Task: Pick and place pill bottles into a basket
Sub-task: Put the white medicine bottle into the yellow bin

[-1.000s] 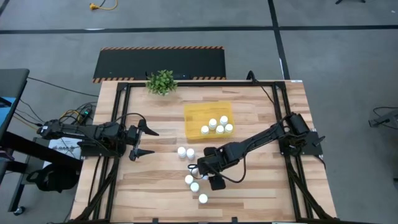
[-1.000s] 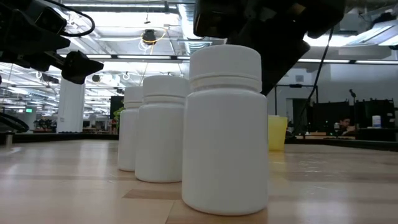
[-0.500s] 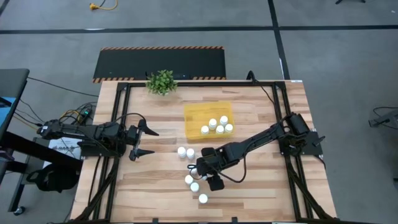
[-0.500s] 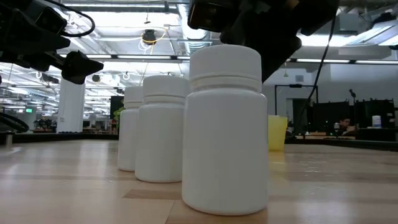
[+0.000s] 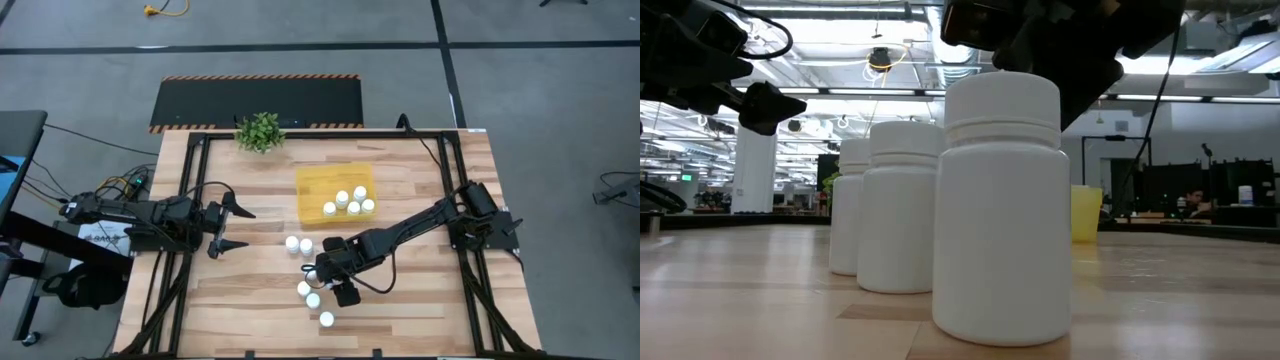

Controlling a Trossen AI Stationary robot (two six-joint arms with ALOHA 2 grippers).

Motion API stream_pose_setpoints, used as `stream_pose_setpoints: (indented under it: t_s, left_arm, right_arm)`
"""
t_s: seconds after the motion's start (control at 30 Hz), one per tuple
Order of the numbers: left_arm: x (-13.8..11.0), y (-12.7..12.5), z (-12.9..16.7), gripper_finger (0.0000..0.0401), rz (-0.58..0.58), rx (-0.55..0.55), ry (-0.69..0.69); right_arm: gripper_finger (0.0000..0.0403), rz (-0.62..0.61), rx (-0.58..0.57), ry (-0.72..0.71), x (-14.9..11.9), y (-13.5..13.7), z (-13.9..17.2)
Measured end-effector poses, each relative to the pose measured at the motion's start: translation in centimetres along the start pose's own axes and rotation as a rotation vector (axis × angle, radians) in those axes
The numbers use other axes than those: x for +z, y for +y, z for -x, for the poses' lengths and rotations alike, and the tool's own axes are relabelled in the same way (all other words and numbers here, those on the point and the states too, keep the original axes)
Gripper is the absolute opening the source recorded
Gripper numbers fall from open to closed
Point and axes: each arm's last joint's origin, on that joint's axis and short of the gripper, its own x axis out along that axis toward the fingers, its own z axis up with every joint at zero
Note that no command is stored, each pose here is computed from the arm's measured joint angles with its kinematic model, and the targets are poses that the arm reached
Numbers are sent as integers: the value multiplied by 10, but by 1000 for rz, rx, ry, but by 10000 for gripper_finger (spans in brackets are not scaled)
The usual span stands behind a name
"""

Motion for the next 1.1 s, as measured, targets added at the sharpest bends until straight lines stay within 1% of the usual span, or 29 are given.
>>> stream_pose_setpoints:
  t_s: [0.67,0.8,1.1]
  left_arm:
    - [0,0,0,386,-8,0,0]
    - [0,0,0,386,-3,0,0]
    - [0,0,0,386,-1,0,0]
  right_arm:
    - [253,-4,0,1,0,-1,0]
    - [233,-4,3,5,0,-1,0]
    - [164,-10,2,16,-2,-1,1]
